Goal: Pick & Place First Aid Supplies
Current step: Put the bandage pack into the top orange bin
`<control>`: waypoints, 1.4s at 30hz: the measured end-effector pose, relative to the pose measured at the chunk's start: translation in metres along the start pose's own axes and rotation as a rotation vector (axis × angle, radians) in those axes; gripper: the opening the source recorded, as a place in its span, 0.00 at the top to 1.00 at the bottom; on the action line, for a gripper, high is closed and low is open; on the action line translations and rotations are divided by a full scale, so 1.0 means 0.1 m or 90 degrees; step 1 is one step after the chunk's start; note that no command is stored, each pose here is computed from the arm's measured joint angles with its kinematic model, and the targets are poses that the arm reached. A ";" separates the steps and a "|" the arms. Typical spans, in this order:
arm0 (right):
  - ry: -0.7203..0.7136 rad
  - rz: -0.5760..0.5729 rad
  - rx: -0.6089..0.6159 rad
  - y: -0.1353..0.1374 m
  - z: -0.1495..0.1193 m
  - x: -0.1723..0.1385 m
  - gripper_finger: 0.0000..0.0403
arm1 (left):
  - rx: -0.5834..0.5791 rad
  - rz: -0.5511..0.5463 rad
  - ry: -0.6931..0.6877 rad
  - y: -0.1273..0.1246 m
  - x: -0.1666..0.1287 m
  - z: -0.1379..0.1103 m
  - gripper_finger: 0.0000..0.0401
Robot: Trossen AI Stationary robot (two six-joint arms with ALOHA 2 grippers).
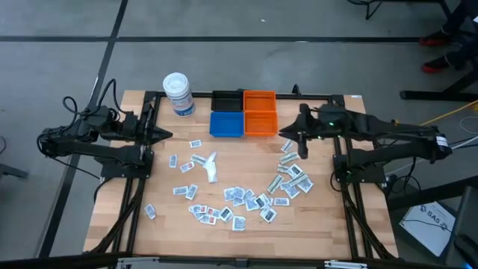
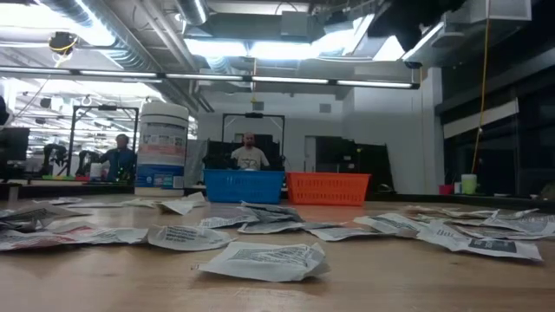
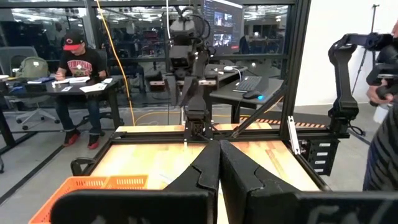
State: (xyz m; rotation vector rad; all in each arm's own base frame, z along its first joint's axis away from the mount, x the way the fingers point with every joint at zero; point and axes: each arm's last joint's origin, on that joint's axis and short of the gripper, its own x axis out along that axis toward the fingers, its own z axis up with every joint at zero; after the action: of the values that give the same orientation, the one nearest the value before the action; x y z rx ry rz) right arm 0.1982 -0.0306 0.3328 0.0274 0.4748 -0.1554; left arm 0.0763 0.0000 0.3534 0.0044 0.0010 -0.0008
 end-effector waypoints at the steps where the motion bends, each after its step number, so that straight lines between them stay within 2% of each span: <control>1: 0.028 -0.010 -0.006 -0.02 0.02 0.03 0.85 | 0.000 0.000 0.000 0.00 0.00 0.00 0.99; 6: 0.149 -0.024 0.011 -0.06 0.12 0.17 0.85 | 0.000 0.000 0.000 0.00 0.00 0.00 0.99; 11: 0.245 -0.048 0.127 -0.06 0.11 0.35 0.85 | 0.000 0.000 0.000 0.00 0.00 0.00 0.99; 16: 0.355 -0.085 0.215 -0.05 -0.11 0.59 0.85 | 0.000 0.000 0.000 0.00 0.00 0.00 0.99; 22: 0.406 -0.092 0.180 0.08 -0.25 0.85 0.84 | 0.000 0.000 0.000 0.00 0.00 0.00 0.99; 27: 0.443 -0.098 0.167 0.17 -0.34 0.98 0.75 | 0.000 0.000 0.000 0.00 0.00 0.00 0.99; 32: 0.494 -0.175 0.208 0.21 -0.48 1.13 0.60 | 0.000 0.000 0.000 0.00 0.00 0.00 0.99; 35: 0.526 -0.185 0.203 0.21 -0.57 1.23 0.54 | 0.000 0.000 0.000 0.00 0.00 0.00 0.99; 42: 0.598 -0.260 0.138 0.26 -0.78 1.41 0.52 | 0.000 0.000 0.000 0.00 0.00 0.00 0.99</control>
State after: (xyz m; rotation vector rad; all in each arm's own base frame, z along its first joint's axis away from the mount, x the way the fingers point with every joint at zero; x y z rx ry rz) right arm 0.2903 -0.0204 0.1984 0.2230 1.3999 -0.6053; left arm 0.0763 0.0000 0.3534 0.0036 0.0011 -0.0008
